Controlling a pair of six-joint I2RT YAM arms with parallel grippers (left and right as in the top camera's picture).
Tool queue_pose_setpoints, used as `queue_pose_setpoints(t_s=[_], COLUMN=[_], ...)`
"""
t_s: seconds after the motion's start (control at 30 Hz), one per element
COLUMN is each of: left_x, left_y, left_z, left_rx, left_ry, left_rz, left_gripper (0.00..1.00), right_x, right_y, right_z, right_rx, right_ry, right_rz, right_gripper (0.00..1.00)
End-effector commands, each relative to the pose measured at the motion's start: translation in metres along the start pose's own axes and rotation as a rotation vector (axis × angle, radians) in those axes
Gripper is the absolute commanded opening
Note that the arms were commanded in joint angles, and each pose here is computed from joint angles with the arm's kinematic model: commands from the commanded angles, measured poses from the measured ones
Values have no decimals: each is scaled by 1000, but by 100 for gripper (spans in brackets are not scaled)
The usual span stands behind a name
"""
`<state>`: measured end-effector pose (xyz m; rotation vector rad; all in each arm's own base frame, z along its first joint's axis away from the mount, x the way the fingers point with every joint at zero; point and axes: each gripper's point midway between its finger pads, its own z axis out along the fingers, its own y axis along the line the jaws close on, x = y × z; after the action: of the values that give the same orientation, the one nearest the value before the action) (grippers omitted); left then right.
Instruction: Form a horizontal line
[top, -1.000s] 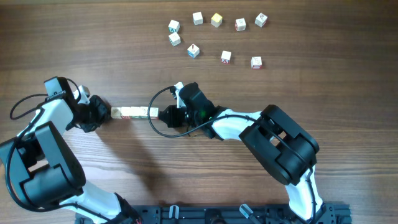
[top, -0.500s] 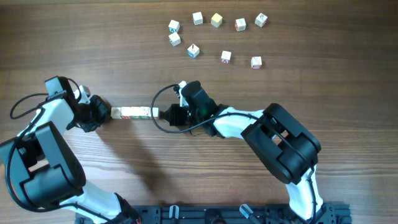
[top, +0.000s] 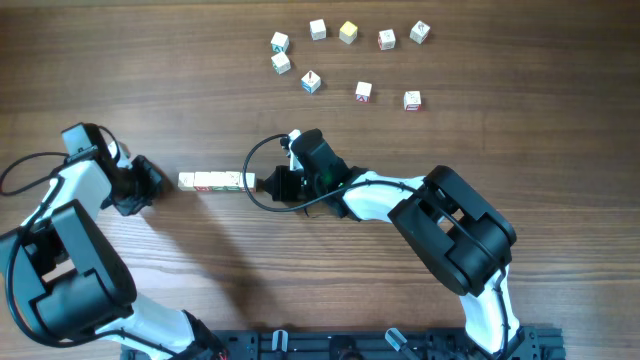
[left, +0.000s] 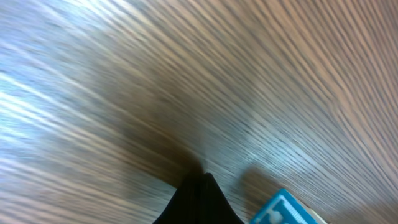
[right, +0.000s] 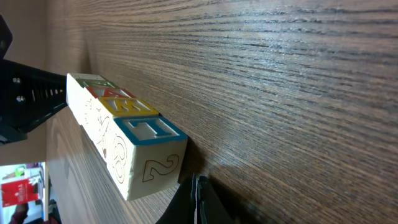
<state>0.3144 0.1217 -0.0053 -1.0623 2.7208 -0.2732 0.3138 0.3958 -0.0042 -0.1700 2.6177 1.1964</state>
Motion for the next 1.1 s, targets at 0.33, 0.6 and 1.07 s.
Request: queue_pose_setpoints(t_s=[0.33, 0.6, 1.07], left_x=[-47, -35, -35], left_y=[-58, -137, -115], left_z=[-57, -97, -91], left_rx=[133, 296, 182], left_ry=[-173, -267, -261], left_rz=[131, 315, 284], left_gripper=[4, 4, 4], right_x=[-6, -6, -4], right_y=[-56, -80, -15], right_z=[-4, -13, -4], right_rx=[207, 284, -33], right_ry=[-73, -85, 22], right_rz=[146, 270, 17], right_gripper=[5, 4, 4])
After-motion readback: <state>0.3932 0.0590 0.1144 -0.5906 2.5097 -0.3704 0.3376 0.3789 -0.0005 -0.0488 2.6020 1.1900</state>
